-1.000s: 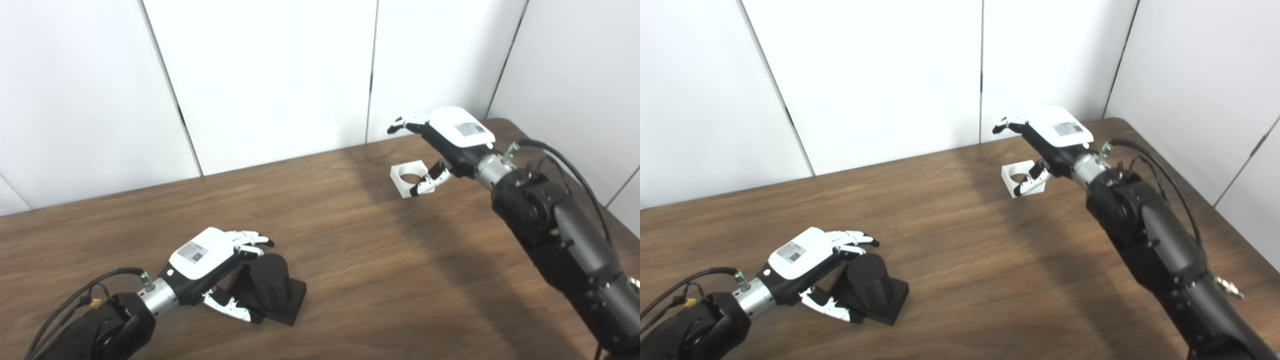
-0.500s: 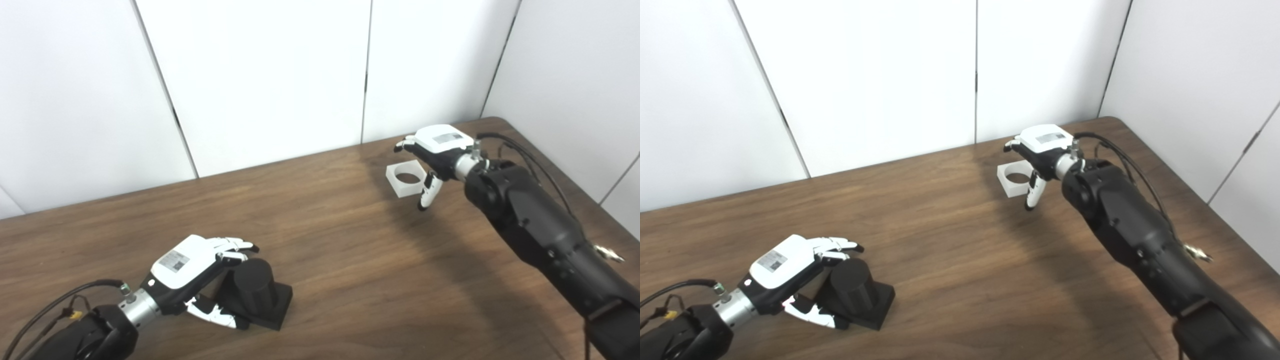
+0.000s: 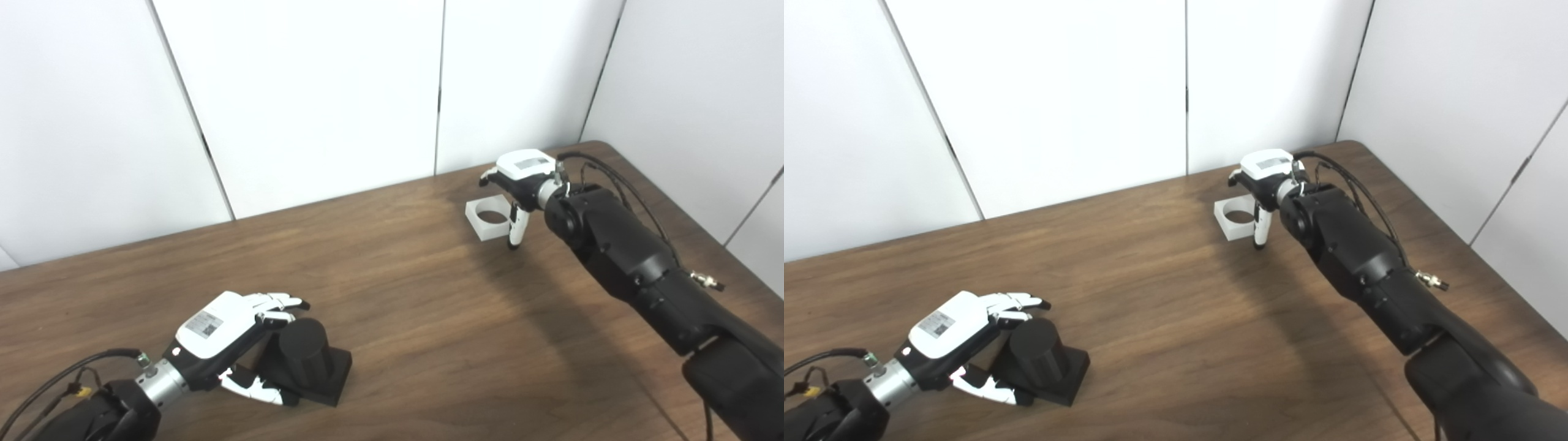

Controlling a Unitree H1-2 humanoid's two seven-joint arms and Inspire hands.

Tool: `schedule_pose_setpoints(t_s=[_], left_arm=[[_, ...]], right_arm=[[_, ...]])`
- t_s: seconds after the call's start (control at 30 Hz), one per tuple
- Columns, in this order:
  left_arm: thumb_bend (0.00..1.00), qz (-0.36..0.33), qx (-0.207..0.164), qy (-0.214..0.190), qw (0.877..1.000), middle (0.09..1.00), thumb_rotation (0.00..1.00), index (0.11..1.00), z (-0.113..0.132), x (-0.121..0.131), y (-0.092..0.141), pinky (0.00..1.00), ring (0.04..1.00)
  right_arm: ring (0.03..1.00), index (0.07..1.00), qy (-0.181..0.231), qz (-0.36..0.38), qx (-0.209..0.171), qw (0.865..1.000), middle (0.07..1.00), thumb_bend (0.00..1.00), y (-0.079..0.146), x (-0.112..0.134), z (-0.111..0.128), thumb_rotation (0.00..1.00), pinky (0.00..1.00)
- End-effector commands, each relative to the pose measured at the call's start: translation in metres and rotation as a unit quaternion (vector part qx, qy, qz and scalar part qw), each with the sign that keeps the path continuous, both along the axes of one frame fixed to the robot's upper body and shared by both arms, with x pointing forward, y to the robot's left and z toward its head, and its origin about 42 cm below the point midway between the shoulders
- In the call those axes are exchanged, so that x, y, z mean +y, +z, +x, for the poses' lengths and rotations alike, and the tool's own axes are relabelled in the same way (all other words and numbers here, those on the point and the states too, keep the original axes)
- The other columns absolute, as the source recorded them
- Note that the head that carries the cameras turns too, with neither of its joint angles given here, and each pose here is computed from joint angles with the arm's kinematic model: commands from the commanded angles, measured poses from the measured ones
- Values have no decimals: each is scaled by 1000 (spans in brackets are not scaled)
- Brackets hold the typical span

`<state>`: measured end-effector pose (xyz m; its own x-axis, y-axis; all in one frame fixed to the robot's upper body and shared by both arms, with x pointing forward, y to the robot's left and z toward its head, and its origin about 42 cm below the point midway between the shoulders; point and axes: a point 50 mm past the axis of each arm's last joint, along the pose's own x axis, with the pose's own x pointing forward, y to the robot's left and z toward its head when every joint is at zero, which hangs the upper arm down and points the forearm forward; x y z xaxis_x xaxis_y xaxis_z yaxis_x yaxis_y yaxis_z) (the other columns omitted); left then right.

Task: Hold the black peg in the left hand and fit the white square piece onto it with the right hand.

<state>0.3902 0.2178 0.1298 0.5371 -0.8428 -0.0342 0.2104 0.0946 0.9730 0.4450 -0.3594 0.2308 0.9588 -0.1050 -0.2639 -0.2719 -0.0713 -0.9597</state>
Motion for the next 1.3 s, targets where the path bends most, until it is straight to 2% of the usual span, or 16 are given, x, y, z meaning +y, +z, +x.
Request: schedule_pose_setpoints(t_s=[0.0, 0.4, 0.5, 0.53, 0.73, 0.83, 0.97, 1.1, 1.17, 1.27], left_arm=[[524, 120, 45, 14, 992, 845, 66, 490, -16, 46, -35, 760, 840], [524, 124, 45, 8, 991, 847, 65, 490, -16, 46, -29, 757, 840], [524, 125, 45, 5, 991, 846, 65, 491, -16, 45, -26, 757, 840], [524, 125, 45, 4, 991, 843, 64, 490, -17, 44, -26, 753, 837], [524, 113, 47, 5, 992, 838, 63, 490, -19, 42, -24, 743, 831], [524, 114, 48, 4, 992, 837, 63, 490, -19, 42, -22, 739, 828], [524, 113, 46, 4, 993, 835, 63, 490, -20, 42, -21, 726, 821], [524, 117, 46, 1, 992, 832, 63, 490, -20, 40, -19, 723, 819], [524, 119, 49, 1, 992, 837, 62, 490, -21, 40, -17, 730, 824], [524, 119, 50, 2, 992, 835, 61, 490, -21, 39, -16, 731, 823]], right_arm=[[871, 843, 11, -6, -54, 998, 897, 927, 33, 3, 15, 111, 762], [855, 827, 12, -24, -20, 999, 881, 900, 19, 2, 27, 137, 742], [858, 797, 22, -28, -4, 999, 876, 900, 13, 2, 30, 159, 746], [866, 777, 22, -29, 3, 999, 876, 892, 11, 2, 31, 196, 761], [875, 722, 13, -38, 50, 998, 871, 842, 3, 3, 39, 292, 763], [865, 682, 9, -28, 58, 998, 857, 824, 3, 4, 41, 318, 750], [859, 613, 9, -14, 67, 998, 841, 725, 5, 4, 41, 339, 782], [841, 591, 6, -1, 61, 998, 801, 697, 8, 2, 41, 287, 797], [824, 511, 6, 14, 57, 998, 777, 556, 10, 0, 41, 177, 789], [826, 489, 13, 28, 53, 998, 778, 524, 14, -3, 40, 147, 812]])
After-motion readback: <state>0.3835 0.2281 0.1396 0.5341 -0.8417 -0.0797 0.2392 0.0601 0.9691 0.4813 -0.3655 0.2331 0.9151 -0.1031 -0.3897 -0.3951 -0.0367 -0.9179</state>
